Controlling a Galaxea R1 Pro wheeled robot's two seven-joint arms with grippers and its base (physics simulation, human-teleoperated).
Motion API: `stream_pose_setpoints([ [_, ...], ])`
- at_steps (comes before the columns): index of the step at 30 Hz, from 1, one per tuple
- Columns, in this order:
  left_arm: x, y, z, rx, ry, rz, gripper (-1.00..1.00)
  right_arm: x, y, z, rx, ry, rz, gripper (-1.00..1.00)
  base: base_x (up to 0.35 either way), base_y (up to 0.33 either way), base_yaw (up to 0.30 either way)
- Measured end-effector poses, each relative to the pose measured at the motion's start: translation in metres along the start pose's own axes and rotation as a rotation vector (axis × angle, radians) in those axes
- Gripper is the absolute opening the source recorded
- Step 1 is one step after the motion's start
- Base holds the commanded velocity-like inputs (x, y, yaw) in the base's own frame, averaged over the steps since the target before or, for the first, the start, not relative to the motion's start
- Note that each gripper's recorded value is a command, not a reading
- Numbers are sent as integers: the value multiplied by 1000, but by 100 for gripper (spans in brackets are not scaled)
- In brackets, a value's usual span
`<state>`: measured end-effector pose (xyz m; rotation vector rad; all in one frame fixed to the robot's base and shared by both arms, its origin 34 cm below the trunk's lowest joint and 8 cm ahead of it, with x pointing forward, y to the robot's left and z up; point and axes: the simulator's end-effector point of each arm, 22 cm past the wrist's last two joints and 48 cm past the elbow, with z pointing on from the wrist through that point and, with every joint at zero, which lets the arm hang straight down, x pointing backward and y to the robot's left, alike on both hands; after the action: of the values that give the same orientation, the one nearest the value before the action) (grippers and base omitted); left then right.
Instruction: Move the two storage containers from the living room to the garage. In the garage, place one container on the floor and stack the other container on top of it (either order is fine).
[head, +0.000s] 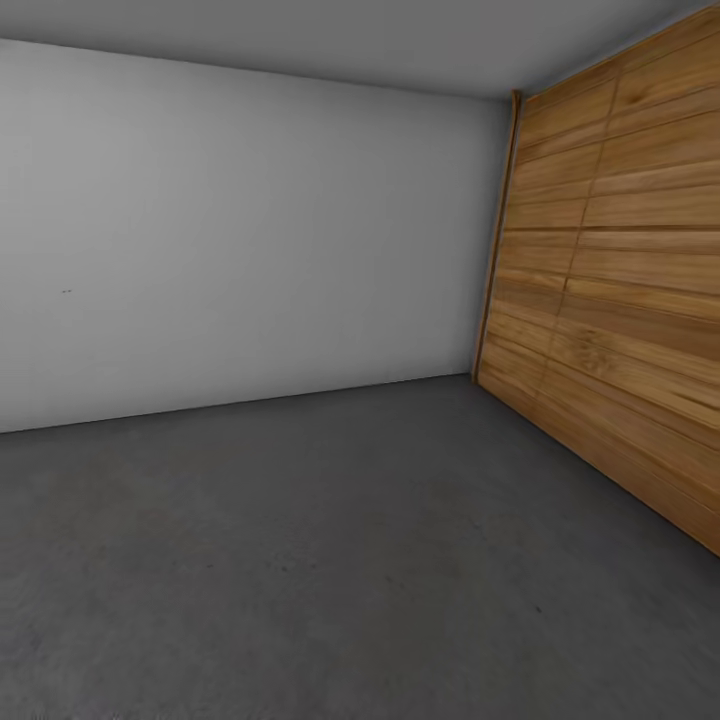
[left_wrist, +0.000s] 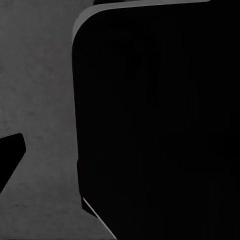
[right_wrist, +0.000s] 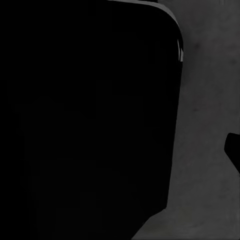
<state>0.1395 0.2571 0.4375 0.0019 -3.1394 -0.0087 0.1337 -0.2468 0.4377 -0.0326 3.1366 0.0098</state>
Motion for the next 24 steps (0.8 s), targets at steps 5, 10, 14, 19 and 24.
stream_pose_setpoints([
  [5, 0, 0, 0, -1, 0, 0, 100, 0, 1, 0, -1, 0, -1, 100, 0, 0, 264],
  [10, 0, 1, 0, -1, 0, 0, 100, -2, 2, 0, -2, -10, -1, 100, 0, 0, 283],
  [14, 0, 1, 0, -1, 0, 0, 100, -7, 2, 0, -2, -33, 3, 100, 0, 0, 297],
  [19, 0, 1, 0, -1, -1, 0, 100, -18, 2, -1, -1, -85, 7, 100, 0, 0, 299],
  [24, 0, 1, 0, -1, 0, 0, 100, -20, 1, -1, 0, -93, 8, 100, 0, 0, 300],
])
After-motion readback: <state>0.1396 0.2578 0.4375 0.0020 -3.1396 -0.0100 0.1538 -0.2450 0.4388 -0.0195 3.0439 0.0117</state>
